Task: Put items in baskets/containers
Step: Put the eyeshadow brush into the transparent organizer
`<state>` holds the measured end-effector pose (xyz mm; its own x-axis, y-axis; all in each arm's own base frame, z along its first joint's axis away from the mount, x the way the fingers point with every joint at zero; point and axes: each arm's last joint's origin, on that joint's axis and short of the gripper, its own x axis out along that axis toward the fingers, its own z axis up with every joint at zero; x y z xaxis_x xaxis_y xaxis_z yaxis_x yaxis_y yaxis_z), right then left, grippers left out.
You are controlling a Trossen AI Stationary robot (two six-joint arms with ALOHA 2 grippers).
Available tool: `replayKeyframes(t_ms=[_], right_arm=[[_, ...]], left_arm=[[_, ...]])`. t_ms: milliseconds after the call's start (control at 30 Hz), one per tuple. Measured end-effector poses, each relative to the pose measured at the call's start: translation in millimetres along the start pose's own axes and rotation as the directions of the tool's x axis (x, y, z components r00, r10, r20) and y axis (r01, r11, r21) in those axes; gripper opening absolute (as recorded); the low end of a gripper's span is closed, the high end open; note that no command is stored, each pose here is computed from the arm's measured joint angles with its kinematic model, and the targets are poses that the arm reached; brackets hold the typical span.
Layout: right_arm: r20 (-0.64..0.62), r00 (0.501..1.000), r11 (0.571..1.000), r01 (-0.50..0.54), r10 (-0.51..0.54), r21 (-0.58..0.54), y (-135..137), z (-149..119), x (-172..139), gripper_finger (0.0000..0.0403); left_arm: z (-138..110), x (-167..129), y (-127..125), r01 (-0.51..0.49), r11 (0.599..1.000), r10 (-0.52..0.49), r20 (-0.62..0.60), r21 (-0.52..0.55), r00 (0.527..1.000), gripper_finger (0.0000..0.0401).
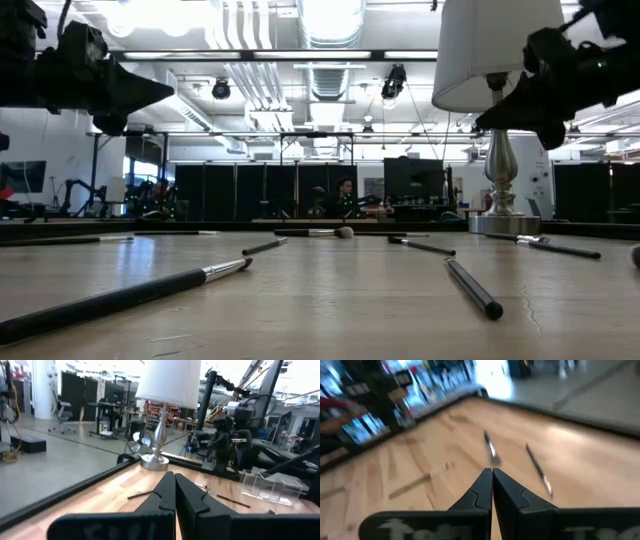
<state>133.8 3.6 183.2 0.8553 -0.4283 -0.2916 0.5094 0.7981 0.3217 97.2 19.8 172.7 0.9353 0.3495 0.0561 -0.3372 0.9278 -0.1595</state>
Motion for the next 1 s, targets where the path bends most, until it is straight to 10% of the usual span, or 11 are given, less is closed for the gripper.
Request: replayKeyframes(t_ms=[267,800,1000], right_arm=[[-0.342,0.928,0.982,0.178,-0.146,0.062,39,-9,15,0.0009],[-0.652,0.621,0.796,0.603,-0.435,0.044,69,-45,42,0.0099],[-0.657,0.591,0.7,0.702,-0.469,0.132,57,-46,38,0.0136]], left_arm=[[-6,2,-7,0.252,0.967,-0.249,-0.087,0.025,0.965,0.0],[-8,9,-7,0.211,0.978,-0.21,-0.115,-0.012,0.971,0.0],[-6,9,-8,0.216,0.976,-0.214,-0.089,0.008,0.973,0.0]])
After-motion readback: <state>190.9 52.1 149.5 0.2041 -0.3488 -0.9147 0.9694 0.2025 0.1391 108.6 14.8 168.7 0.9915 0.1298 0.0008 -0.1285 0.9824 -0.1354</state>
